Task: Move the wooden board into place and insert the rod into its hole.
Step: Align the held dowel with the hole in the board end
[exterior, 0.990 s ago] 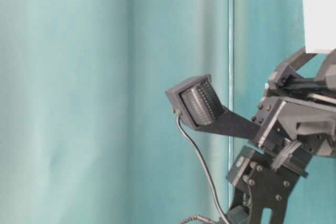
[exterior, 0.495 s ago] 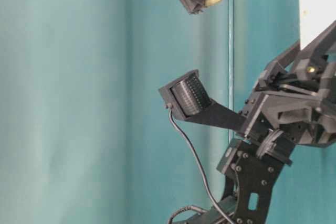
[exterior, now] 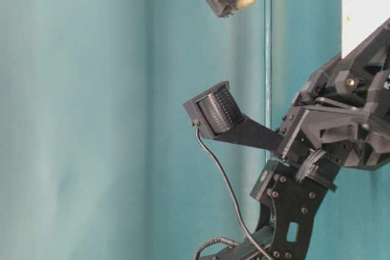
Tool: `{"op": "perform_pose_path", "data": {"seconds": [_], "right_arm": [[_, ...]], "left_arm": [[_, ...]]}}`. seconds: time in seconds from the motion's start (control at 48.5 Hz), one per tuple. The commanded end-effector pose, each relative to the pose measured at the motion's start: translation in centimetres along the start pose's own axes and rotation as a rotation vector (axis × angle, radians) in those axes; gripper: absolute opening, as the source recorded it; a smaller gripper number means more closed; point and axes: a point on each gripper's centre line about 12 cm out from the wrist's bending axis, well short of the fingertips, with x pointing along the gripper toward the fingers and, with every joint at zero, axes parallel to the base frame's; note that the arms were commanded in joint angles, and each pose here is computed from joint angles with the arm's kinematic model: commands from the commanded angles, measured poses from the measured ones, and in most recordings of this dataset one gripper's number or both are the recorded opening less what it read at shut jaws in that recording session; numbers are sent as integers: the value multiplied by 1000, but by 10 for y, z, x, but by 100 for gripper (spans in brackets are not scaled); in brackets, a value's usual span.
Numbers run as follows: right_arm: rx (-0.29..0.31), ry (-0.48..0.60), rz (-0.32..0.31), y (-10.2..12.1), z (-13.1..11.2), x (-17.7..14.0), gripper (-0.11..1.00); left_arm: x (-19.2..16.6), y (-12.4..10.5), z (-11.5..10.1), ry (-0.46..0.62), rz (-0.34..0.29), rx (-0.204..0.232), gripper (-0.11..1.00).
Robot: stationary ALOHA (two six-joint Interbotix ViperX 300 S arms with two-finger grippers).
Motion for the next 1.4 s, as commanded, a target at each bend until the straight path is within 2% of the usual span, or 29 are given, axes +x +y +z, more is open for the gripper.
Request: {"op": "perform_pose_path", "data": {"seconds": [0.0,0.289,0.722,1.032,1.382], "right_arm": [[5,-32,6,0,2,3,10],[34,-43,9,-5,-23,14,10],[45,21,-3,-12,-47,31,10],[49,69,-20,-14,-55,29,10],[47,79,1,-7,-57,30,10]], "left_arm": [[-5,2,22,-54,4,3,22],[-4,2,23,-57,4,3,22],[-5,-3,21,-51,-7,7,22],[-5,-4,20,-50,-8,8,22],[-5,-5,20,-48,-10,8,22]]}}
